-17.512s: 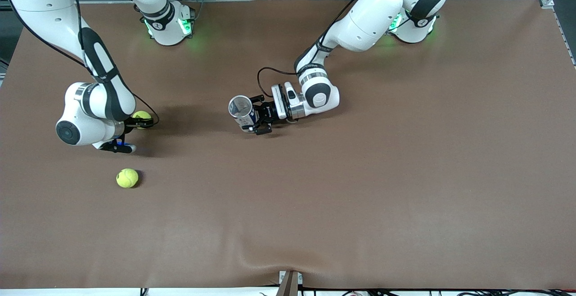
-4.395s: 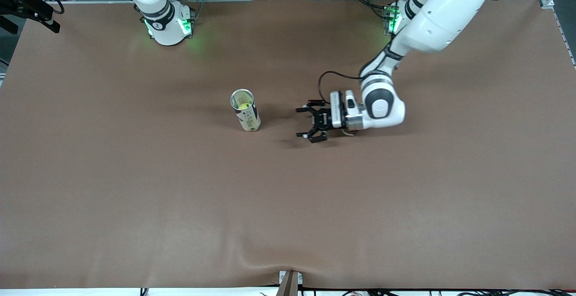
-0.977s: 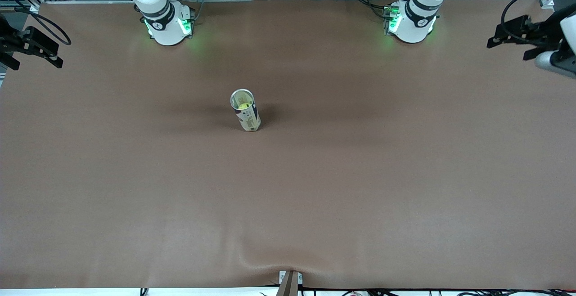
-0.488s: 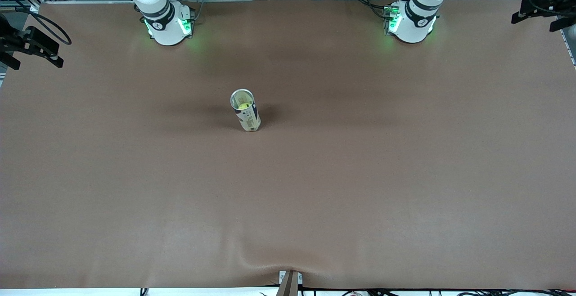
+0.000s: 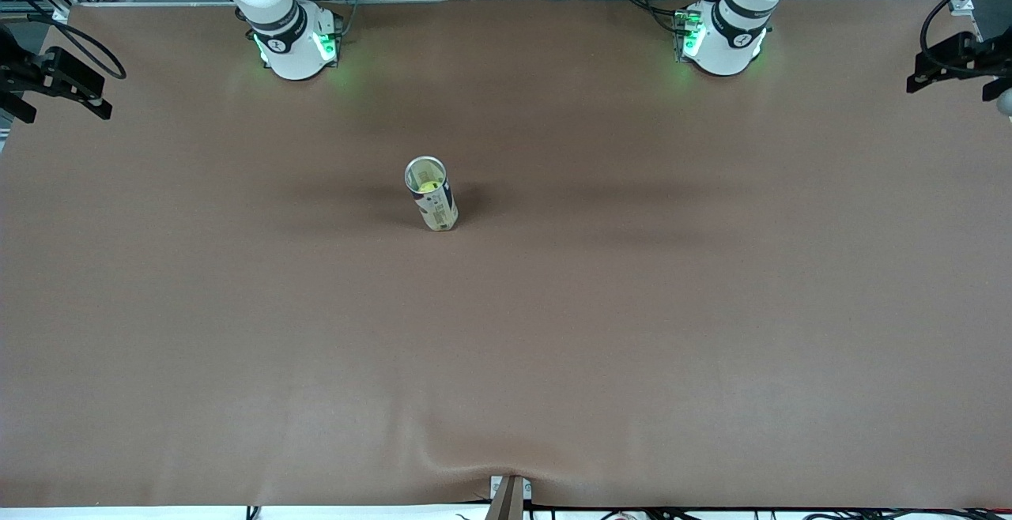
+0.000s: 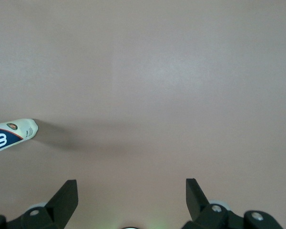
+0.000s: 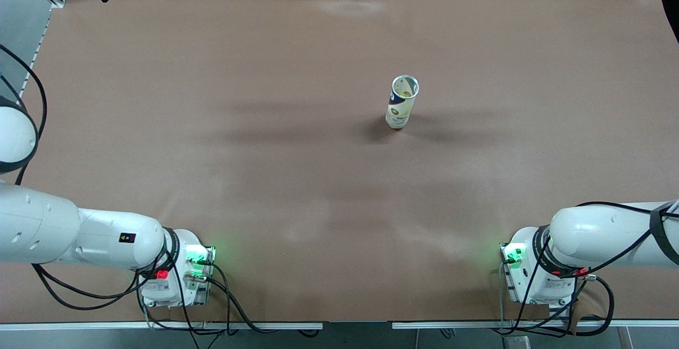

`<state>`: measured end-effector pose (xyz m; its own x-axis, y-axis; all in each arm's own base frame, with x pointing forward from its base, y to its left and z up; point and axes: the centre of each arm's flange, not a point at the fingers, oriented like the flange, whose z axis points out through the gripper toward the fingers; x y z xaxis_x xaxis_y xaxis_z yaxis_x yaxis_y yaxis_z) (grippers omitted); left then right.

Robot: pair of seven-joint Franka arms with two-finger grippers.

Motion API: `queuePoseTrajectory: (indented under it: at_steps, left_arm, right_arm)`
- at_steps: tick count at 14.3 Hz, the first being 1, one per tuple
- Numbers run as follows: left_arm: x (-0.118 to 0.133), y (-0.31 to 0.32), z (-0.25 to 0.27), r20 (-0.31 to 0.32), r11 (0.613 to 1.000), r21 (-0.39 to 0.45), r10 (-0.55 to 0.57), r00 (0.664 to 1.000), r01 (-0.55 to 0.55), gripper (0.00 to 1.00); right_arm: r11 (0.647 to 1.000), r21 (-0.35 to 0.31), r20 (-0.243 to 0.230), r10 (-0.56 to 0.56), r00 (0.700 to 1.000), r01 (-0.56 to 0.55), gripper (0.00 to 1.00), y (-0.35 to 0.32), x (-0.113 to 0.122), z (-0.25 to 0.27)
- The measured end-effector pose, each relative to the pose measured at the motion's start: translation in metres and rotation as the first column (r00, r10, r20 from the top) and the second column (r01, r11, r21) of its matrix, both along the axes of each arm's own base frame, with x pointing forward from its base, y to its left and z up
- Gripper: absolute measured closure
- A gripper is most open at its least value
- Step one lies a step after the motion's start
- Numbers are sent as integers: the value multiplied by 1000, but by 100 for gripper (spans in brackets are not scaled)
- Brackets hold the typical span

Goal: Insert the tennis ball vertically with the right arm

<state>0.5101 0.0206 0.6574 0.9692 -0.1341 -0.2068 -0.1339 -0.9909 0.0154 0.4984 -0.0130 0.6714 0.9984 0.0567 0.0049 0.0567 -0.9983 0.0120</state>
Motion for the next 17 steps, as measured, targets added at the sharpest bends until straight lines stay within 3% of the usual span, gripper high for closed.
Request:
queuePoseTrajectory:
  at_steps: [4,7,9,17]
  left_arm:
    - [2,-5,1,20,1000,-17,-8,1000,8,0]
    - [15,-10,6,117,998,-26,64,991,-61,0]
    - [20,-15,5,150,994,-24,112,982,-109,0]
    - [29,-23,-3,191,991,-27,132,973,-129,0]
  right_arm:
    - [1000,0,-1,0,1000,0,0,0,0,0]
    - [1000,0,0,0,1000,0,0,0,0,0]
    - [1000,0,0,0,1000,0,0,0,0,0]
    - [1000,0,0,0,1000,0,0,0,0,0]
